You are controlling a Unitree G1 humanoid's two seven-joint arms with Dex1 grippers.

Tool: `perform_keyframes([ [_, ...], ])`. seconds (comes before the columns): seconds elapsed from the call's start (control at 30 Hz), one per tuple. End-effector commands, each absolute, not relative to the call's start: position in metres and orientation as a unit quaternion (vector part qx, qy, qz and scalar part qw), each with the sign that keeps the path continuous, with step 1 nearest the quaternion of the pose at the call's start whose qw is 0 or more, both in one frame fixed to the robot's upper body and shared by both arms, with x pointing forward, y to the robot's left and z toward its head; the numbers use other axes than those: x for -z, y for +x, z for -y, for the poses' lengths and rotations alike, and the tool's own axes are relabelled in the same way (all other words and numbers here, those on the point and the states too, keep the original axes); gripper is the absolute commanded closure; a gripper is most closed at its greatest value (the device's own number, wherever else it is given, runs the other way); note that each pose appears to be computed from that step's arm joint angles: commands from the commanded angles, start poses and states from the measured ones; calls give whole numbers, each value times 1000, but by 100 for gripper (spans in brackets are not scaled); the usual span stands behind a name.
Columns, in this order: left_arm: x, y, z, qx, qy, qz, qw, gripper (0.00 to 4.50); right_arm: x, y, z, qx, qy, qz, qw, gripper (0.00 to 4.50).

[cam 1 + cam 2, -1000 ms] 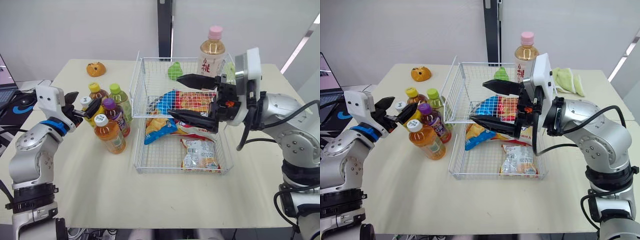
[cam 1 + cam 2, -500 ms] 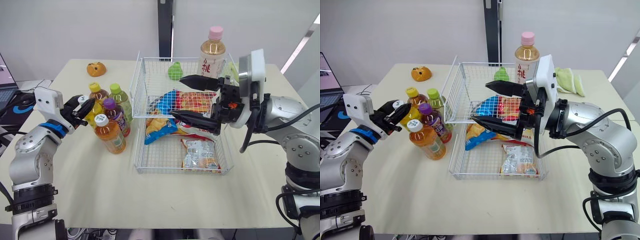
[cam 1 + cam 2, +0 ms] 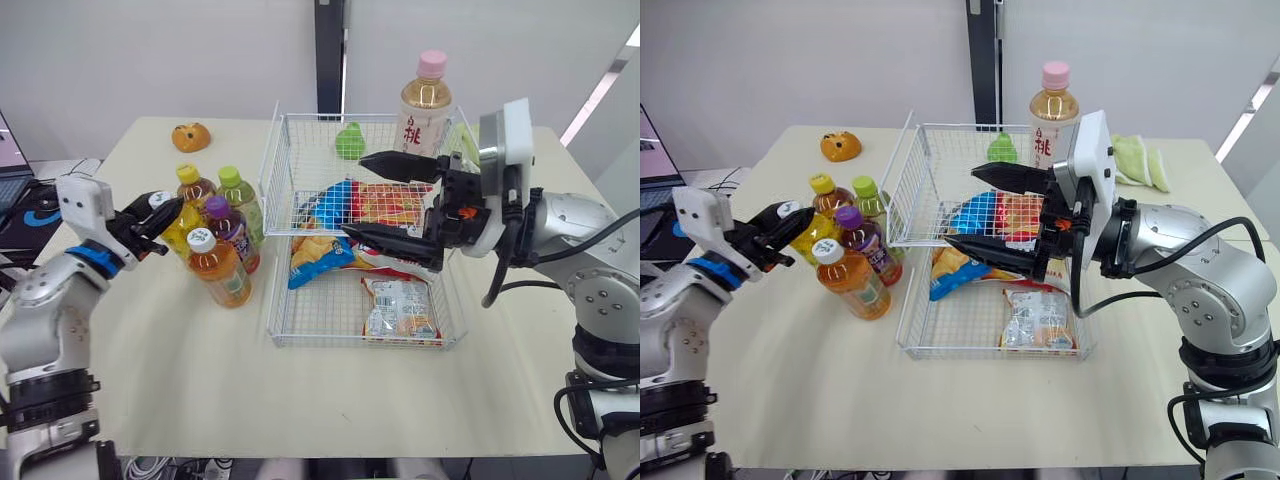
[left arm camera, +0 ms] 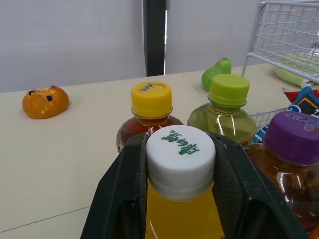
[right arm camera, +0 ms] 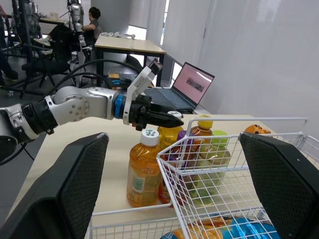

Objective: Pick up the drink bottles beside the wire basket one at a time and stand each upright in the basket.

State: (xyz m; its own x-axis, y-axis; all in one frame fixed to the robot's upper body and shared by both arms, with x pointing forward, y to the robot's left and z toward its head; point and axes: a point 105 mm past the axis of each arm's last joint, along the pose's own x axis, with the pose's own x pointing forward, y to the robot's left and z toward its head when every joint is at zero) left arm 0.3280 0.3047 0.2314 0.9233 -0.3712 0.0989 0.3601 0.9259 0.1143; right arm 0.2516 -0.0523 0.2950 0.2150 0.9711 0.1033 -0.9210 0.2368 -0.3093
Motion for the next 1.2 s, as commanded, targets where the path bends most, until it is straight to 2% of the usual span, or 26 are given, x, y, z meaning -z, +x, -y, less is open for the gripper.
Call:
perform_keyframes([
  [0.03, -315, 298, -304, 228, 76, 145, 960, 314, -303, 248, 55, -612, -89, 162, 769, 0],
  [0.2, -365, 270, -300, 305, 61, 105, 944, 314, -302, 250, 56, -611, -87, 163, 769, 0],
  [0.4, -431, 261, -279, 374, 75, 136, 914, 314, -302, 255, 59, -594, -87, 170, 781, 0],
  [0.53, -463, 277, -255, 412, 91, 170, 890, 314, -301, 257, 63, -570, -92, 174, 798, 0],
  [0.83, -494, 325, -178, 493, 105, 222, 834, 314, -303, 259, 83, -483, -118, 183, 848, 0],
  [0.93, -495, 336, -156, 508, 113, 235, 821, 314, -303, 258, 87, -461, -126, 184, 859, 0],
  [1.2, -455, 375, -77, 543, 122, 221, 801, 314, -301, 254, 100, -397, -140, 184, 888, 0],
])
